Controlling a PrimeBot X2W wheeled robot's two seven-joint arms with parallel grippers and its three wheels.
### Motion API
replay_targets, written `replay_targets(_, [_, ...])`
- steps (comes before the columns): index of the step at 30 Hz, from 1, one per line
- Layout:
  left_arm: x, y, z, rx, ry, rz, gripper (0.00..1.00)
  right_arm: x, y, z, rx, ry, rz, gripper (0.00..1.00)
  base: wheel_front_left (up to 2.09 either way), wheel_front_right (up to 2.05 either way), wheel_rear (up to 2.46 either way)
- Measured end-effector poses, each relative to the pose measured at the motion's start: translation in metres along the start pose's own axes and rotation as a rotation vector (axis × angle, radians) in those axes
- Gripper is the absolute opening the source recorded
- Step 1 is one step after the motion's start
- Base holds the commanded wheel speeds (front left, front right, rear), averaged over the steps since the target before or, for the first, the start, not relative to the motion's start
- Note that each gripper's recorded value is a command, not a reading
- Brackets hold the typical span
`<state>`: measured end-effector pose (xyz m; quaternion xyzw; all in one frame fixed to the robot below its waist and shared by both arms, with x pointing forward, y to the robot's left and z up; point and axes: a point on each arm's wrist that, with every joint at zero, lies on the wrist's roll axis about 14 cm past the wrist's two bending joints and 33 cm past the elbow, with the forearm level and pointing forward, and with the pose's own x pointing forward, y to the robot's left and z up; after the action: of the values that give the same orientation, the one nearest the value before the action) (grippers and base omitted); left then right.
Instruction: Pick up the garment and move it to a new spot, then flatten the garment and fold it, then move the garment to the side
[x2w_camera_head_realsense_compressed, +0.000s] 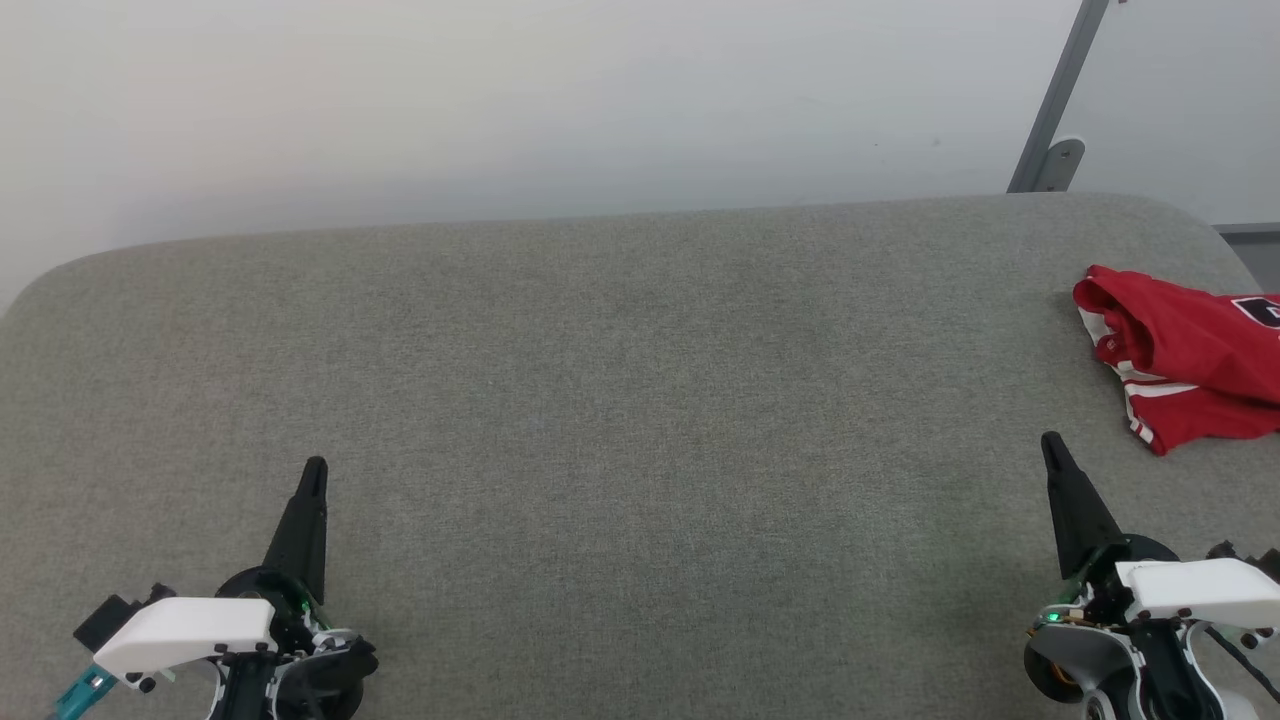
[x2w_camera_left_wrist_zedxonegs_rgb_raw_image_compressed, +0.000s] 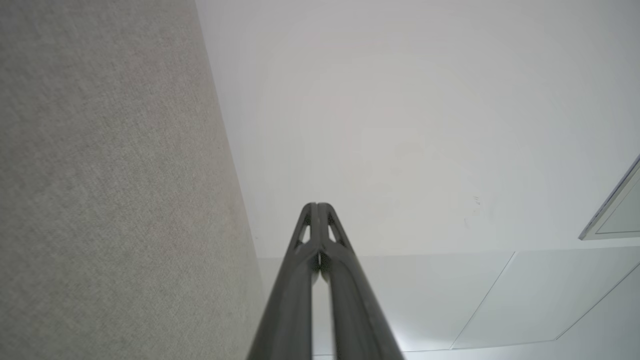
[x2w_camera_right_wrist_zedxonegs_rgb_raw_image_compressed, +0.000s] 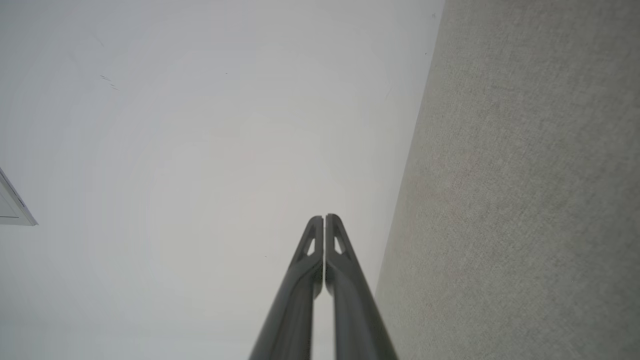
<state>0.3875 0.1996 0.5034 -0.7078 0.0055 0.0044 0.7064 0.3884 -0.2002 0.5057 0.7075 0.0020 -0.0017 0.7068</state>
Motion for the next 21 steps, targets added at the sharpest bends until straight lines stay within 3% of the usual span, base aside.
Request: replay_targets(21, [0.0000,0.0000,0.0001,-0.002,0.000,0.000,0.00,0.0000,-0.0002,0.0001,0.000,0.000,-0.001,0.00,0.00,0.00,0.00])
